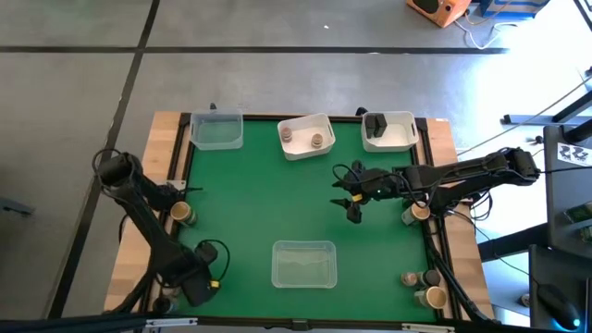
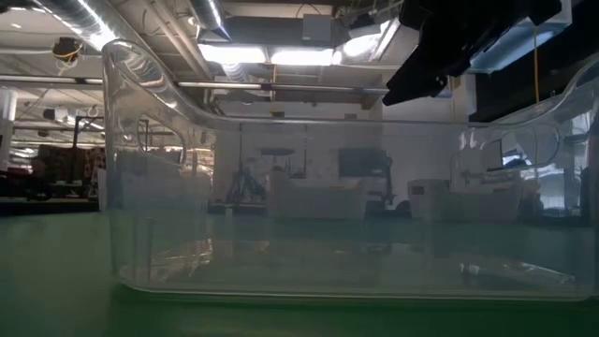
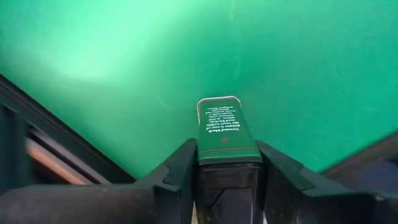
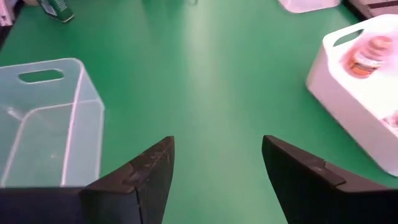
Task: Sort spices by type
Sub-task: Put the green seasoning can into the right white bin
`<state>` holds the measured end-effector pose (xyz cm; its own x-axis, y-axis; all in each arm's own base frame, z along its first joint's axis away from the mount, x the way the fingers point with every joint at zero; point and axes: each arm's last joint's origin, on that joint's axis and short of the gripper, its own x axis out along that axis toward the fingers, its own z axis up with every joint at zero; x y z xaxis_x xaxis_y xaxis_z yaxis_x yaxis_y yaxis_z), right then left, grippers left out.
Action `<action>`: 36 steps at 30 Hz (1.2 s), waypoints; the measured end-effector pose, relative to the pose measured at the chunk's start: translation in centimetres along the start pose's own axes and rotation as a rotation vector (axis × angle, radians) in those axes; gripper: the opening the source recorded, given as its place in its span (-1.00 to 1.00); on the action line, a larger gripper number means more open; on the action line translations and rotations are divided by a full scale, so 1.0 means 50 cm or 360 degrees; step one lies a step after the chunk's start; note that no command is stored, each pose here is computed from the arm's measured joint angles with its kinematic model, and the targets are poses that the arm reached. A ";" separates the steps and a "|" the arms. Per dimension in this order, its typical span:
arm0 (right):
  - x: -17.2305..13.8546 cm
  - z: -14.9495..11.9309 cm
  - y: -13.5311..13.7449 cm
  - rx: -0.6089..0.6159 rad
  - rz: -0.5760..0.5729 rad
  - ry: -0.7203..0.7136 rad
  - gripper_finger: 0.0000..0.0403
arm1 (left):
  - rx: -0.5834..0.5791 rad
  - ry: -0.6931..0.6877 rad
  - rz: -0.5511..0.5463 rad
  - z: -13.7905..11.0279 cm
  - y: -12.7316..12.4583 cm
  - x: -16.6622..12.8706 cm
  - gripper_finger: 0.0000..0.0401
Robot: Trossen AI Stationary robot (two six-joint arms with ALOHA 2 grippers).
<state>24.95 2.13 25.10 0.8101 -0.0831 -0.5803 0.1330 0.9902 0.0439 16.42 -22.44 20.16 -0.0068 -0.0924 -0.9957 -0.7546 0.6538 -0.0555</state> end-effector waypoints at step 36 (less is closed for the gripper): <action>0.061 0.006 -0.004 -0.0187 -0.0105 0.0020 0.20 | 0.0858 -0.0659 0.0279 0.552 0.073 -0.117 -0.37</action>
<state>27.56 1.66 23.56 0.7945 -0.1476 -0.5891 0.1170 0.9890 -0.0900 31.81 1.19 23.76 0.2327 0.2724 -0.9336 -0.3342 0.9239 0.1863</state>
